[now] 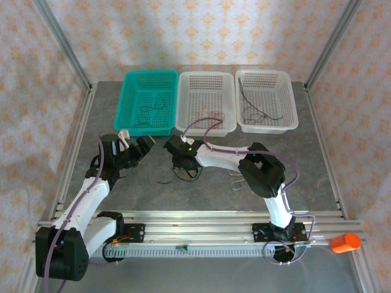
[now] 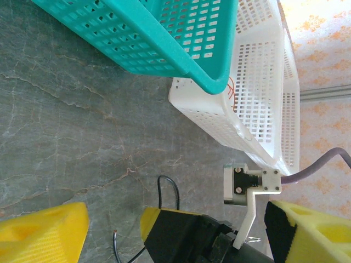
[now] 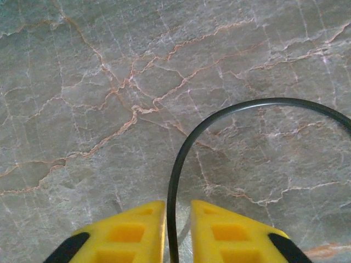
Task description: Untangle the cables
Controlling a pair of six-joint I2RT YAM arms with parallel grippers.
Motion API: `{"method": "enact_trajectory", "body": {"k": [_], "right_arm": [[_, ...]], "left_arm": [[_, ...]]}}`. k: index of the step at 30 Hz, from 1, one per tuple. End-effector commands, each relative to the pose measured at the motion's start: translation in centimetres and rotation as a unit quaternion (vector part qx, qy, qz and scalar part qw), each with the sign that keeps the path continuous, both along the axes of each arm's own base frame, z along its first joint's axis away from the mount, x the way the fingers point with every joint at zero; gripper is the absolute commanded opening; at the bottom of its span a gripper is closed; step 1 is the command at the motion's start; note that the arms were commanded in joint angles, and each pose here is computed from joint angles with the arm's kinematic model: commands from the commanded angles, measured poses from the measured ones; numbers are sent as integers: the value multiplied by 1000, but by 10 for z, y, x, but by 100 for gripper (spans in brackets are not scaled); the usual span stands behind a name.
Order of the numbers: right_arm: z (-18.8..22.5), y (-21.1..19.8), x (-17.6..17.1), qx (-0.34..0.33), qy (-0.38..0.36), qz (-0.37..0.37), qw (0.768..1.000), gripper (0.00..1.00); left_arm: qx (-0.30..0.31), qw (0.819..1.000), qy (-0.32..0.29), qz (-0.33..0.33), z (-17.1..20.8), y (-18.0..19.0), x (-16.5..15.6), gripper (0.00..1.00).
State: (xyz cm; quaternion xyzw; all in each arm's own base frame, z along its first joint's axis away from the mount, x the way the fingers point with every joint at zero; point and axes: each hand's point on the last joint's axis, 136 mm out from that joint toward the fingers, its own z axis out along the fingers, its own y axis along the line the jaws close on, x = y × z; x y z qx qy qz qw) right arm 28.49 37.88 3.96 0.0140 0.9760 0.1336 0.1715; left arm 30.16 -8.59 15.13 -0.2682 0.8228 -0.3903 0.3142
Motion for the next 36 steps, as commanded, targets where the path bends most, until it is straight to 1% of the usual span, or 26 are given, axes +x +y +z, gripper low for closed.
{"method": "enact_trajectory", "body": {"k": [1, 7, 11, 14, 18, 22, 29, 33, 36], "right_arm": [[3, -1, 1, -10, -5, -4, 1000, 17], [8, -2, 1, -6, -7, -6, 1000, 8], [24, -4, 4, 7, -24, -17, 1000, 0], [44, -4, 6, 29, -42, -22, 998, 0], [76, -13, 7, 50, -75, -35, 995, 0], [107, -41, 8, 47, -117, -61, 990, 0], [154, -79, 3, 71, -176, -107, 976, 0], [182, -92, 5, 88, -211, -127, 965, 0], [198, -104, 7, 81, -236, -139, 958, 0]], "left_arm": [[3, 1000, -5, -5, 4, 0, 0, 85], [7, 1000, -1, -6, 0, 1, -1, 85], [17, 1000, 4, -11, -4, 0, -2, 85], [36, 999, 1, -25, -3, -5, -2, 85], [46, 996, -14, -69, 4, -30, -1, 86], [63, 991, -28, -117, 9, -58, -2, 85], [60, 979, -69, -183, 26, -100, -4, 84], [86, 972, -83, -202, 31, -119, -3, 84], [98, 968, -98, -210, 38, -132, -2, 82]]}}
